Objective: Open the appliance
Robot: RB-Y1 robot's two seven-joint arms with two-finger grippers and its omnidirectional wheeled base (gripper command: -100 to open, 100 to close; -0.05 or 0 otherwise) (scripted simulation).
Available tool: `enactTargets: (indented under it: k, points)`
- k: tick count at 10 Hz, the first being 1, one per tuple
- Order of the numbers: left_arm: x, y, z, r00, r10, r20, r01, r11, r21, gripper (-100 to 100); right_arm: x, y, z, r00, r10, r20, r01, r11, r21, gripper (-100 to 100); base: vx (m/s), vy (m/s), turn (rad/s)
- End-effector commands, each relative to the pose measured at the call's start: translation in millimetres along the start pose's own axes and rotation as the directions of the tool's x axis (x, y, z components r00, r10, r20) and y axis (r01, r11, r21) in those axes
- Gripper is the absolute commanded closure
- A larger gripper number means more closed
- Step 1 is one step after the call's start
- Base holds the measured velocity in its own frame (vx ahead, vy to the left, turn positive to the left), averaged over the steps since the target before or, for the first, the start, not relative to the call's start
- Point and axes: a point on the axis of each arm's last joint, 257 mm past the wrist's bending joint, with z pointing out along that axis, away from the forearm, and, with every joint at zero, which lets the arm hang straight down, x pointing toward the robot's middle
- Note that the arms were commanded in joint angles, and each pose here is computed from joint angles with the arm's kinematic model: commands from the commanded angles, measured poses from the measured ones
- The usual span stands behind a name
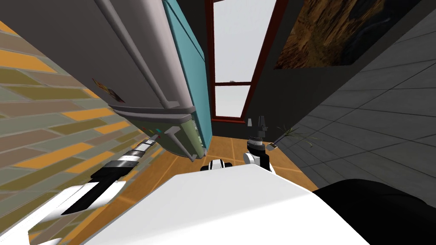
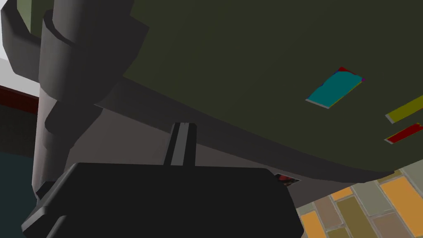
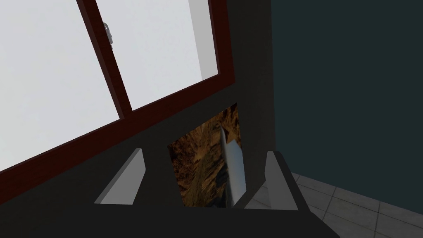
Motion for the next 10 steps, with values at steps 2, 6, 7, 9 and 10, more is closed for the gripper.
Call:
enactTargets:
  k: [2,6,7,9,10]
  points:
    - [-28.7,14.3,0.7,0.9994,0.035,-0.006,-0.034,0.9989,0.031,100,0.1,0.0,0.1,1.000,0.000,0.000,0.000,1.000,0.000,0,-0.115,-0.011,-0.027]
    - [-47.7,31.9,-1.2,0.9971,0.073,-0.022,-0.072,0.9963,0.047,100,0.0,0.0,0.0,1.000,0.000,0.000,0.000,1.000,0.000,0,-0.036,-0.004,-0.031]
    - [-51.4,40.8,-8.0,0.9971,0.070,-0.028,-0.069,0.9968,0.039,100,0.1,0.0,0.1,1.000,0.000,0.000,0.000,1.000,0.000,0,-0.159,-0.009,-0.094]
    - [-44.0,55.1,-19.5,0.9983,0.030,-0.050,-0.029,0.9991,0.031,100,0.0,0.0,0.0,1.000,0.000,0.000,0.000,1.000,0.000,0,-0.046,0.000,0.012]
    - [-41.8,64.0,-24.7,0.9983,0.022,-0.054,-0.021,0.9996,0.017,100,0.0,0.0,0.0,1.000,0.000,0.000,0.000,1.000,0.000,0,0.009,0.001,0.007]
